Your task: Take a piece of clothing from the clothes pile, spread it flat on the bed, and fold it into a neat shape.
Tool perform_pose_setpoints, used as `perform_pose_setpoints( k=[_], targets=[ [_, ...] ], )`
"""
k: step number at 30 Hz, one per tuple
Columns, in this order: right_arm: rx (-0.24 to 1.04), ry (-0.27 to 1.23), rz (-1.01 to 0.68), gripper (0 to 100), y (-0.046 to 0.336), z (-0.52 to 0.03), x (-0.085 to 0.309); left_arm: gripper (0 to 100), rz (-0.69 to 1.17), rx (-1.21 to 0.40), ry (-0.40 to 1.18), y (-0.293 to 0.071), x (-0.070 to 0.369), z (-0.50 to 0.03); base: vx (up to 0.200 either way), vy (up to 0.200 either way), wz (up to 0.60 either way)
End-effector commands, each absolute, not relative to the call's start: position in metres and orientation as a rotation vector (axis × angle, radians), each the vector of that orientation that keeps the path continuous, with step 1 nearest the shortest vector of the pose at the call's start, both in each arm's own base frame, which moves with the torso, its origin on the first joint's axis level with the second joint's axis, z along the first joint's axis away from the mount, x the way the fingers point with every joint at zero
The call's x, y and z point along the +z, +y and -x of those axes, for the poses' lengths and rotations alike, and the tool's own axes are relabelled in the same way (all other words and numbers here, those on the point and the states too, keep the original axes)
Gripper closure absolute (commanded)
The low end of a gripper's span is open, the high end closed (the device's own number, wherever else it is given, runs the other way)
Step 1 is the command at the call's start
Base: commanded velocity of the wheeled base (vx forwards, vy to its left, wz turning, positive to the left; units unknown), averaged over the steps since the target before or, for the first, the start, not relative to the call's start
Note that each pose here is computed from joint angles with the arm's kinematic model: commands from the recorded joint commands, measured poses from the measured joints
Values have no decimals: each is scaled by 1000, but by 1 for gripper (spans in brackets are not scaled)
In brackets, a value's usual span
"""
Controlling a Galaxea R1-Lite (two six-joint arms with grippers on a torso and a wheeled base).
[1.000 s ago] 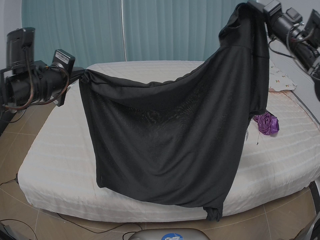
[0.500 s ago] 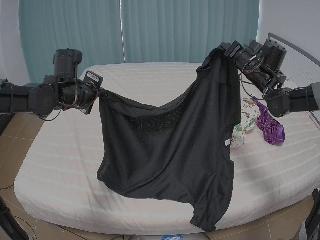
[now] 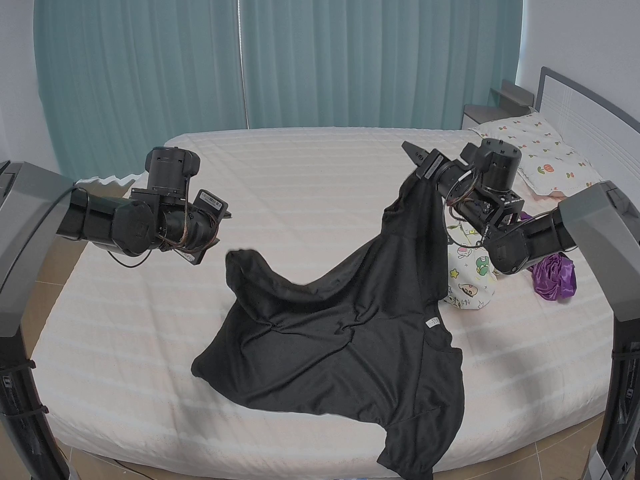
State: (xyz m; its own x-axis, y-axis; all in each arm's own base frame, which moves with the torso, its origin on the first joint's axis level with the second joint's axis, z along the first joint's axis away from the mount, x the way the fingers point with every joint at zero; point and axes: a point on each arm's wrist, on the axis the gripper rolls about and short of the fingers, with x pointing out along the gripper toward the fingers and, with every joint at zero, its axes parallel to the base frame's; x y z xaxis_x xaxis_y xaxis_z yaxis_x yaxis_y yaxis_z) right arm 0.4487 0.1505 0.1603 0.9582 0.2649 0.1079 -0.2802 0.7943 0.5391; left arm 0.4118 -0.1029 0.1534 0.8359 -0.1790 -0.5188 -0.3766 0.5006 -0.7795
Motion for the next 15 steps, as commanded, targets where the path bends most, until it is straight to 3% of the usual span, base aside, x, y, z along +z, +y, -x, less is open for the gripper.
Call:
perform_pose_setpoints(
  k=[1, 7, 15],
  targets=[
    [229, 42, -566, 0, 144, -462, 124, 0, 1041, 168, 628, -103, 130, -423, 0, 0, 0],
    [158, 146, -548, 0, 132, -464, 103, 0, 1046, 206, 636, -91, 126, -424, 0, 0, 0],
    [93, 375, -512, 0, 114, -403, 72, 0, 1043, 192, 783, -84, 116, -383, 0, 0, 0]
  ],
)
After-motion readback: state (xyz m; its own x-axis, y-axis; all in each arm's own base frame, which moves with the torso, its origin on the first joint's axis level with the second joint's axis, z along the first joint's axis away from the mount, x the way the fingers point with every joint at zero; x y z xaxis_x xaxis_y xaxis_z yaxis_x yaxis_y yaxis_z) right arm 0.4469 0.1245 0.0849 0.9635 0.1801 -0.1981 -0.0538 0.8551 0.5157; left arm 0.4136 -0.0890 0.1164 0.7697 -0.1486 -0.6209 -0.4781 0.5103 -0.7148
